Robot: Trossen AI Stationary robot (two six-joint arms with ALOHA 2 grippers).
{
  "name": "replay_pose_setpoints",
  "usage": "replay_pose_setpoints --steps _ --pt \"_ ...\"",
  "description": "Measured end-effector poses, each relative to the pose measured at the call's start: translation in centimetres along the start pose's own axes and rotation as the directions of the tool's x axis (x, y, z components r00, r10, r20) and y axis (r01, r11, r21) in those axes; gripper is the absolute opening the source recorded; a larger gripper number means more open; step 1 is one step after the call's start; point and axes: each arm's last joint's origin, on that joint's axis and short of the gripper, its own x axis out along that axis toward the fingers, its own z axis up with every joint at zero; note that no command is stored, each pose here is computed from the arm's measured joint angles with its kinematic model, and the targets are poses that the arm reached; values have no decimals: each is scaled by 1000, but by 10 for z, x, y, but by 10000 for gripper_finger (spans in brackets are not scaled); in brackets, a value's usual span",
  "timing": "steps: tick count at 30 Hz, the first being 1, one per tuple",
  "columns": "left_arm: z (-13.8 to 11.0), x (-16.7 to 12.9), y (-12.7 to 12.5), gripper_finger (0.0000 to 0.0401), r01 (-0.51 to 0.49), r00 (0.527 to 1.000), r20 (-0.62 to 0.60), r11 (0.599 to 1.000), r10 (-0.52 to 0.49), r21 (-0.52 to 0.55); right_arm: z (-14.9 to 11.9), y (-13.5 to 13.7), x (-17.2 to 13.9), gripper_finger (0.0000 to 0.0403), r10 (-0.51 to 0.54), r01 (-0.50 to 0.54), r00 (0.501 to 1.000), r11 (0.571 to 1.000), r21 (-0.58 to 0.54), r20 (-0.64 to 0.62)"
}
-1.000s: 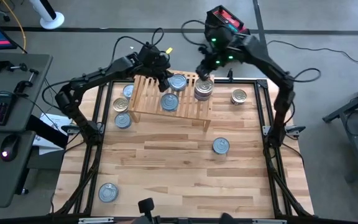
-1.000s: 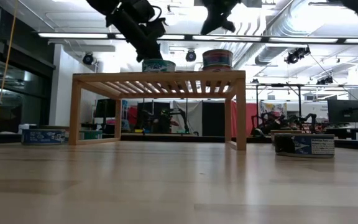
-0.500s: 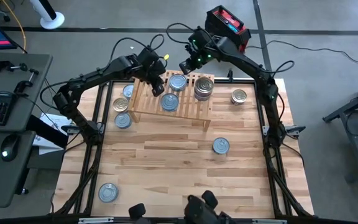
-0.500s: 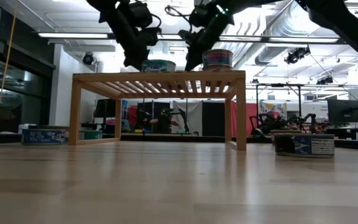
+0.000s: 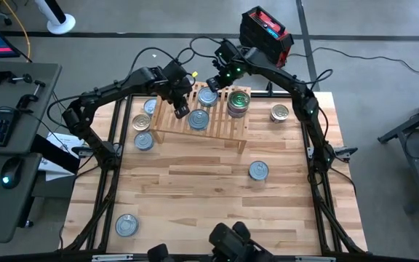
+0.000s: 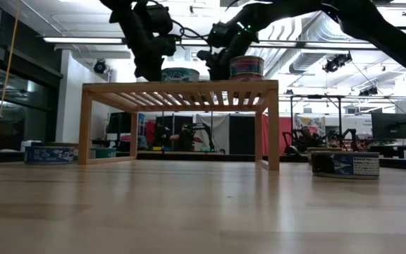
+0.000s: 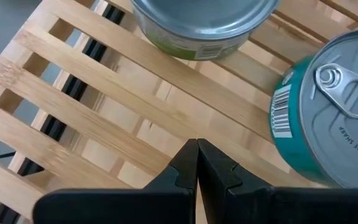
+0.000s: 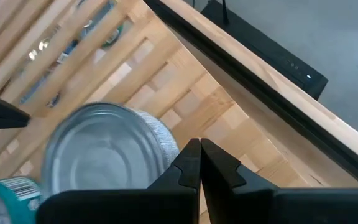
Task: Stack canned seafood by type on shelf
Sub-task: Adjust the tuna cans on the shelf
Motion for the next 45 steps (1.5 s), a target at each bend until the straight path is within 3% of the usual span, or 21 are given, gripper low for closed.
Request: replay_pose_setpoints --steps 10,15,20,27,29,33,38,41,45 --pt "-2 0 -2 1 55 998 -11 998 -56 -24 -6 0 -1 0 11 -12 998 1000 -13 -59" --pt "-1 2 -2 1 57 998 -15 998 -57 -24 -5 3 -1 0 125 -126 989 992 -10 -78" --pt "0 2 -2 1 54 999 -3 998 -54 -30 -4 14 0 0 206 -208 977 977 -37 -60" --pt "0 1 -1 1 30 1000 -5 999 -30 -22 3 28 0 0 252 -248 967 963 -102 27" --pt "-1 -3 0 1 -16 1000 -4 1000 16 -9 6 28 -5 0 241 -235 969 966 -108 50" --pt "3 -24 0 1 -60 992 111 998 57 27 13 18 -23 0 194 -181 974 977 -116 117" --pt "18 -38 -1 1 -47 949 316 993 11 107 14 6 -64 0 165 -144 970 982 -120 180" --pt "26 -28 0 1 -39 938 347 990 -11 136 12 3 -94 0 165 -139 961 982 -126 221" --pt "28 -2 3 1 -20 957 288 988 -25 153 5 3 -128 0 165 -132 948 982 -136 271"
